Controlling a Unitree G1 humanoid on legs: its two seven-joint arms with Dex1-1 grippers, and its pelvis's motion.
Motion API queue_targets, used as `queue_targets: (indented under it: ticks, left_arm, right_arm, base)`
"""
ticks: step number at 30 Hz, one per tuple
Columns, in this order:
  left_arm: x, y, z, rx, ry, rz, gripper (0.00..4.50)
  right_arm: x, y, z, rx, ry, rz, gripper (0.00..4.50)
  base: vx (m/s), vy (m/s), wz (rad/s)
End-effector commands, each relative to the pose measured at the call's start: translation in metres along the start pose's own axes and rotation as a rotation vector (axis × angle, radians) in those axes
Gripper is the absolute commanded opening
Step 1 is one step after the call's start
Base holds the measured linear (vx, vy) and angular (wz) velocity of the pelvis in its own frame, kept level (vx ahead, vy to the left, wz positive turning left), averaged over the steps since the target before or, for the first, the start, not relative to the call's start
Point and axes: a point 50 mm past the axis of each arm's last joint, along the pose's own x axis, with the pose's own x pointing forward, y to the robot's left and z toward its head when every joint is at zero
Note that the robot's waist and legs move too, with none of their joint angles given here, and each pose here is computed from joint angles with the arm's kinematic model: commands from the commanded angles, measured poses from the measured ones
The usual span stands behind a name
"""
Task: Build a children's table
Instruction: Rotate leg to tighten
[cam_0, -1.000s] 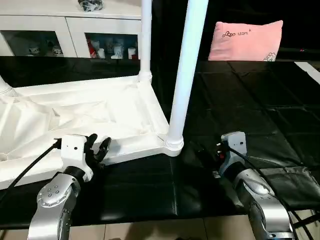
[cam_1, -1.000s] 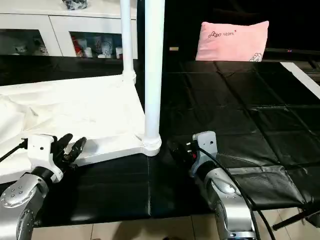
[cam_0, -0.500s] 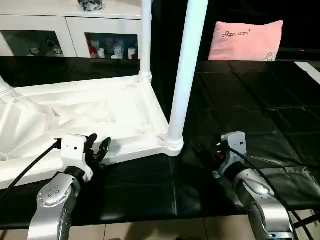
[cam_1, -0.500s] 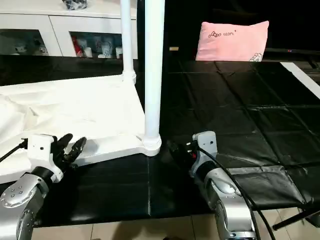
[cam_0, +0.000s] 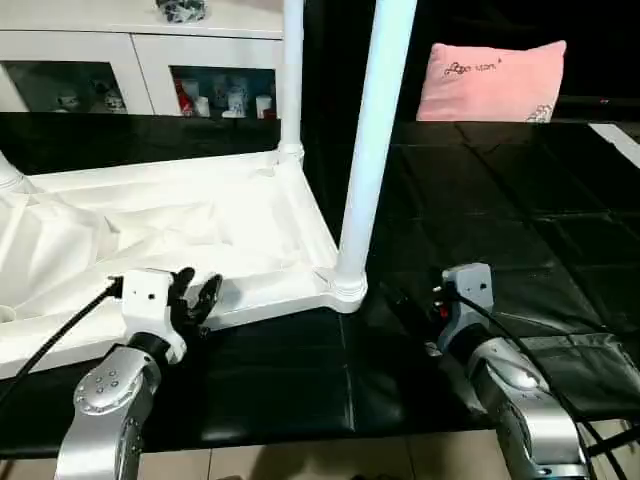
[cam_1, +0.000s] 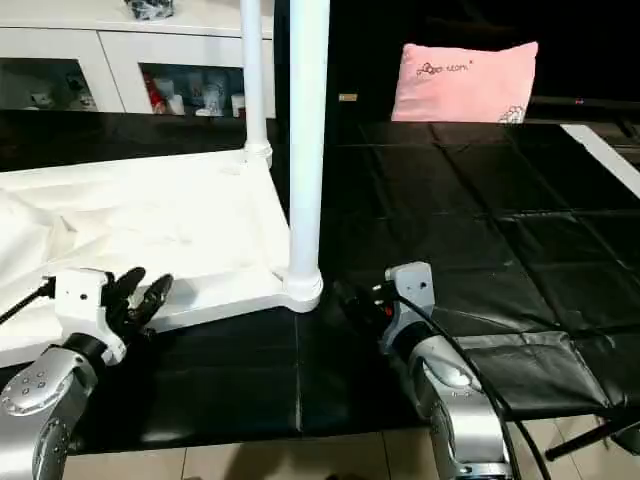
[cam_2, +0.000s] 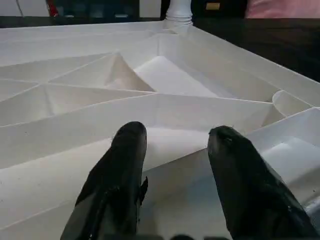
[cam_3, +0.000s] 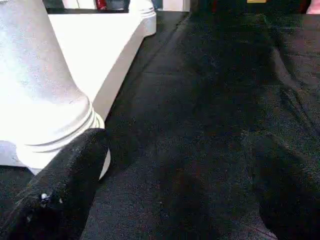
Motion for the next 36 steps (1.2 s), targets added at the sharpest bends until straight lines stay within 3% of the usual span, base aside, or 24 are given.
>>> queue_targets:
  ticks: [1, 36]
  left_arm:
    - [-0.0007, 0.0005, 0.0054, 0.005, -0.026, 0.007, 2.26]
    - [-0.0007, 0.0005, 0.0054, 0.005, -0.026, 0.007, 2.26]
  right_arm:
    - [0.0007, -0.0031, 0.0027, -0.007, -0.009, -0.014, 4.50]
    - [0.0007, -0.0031, 0.0027, -0.007, -0.009, -0.014, 4.50]
  base:
    - [0.000, 0.000, 0.00]
    - [0.000, 0.000, 0.00]
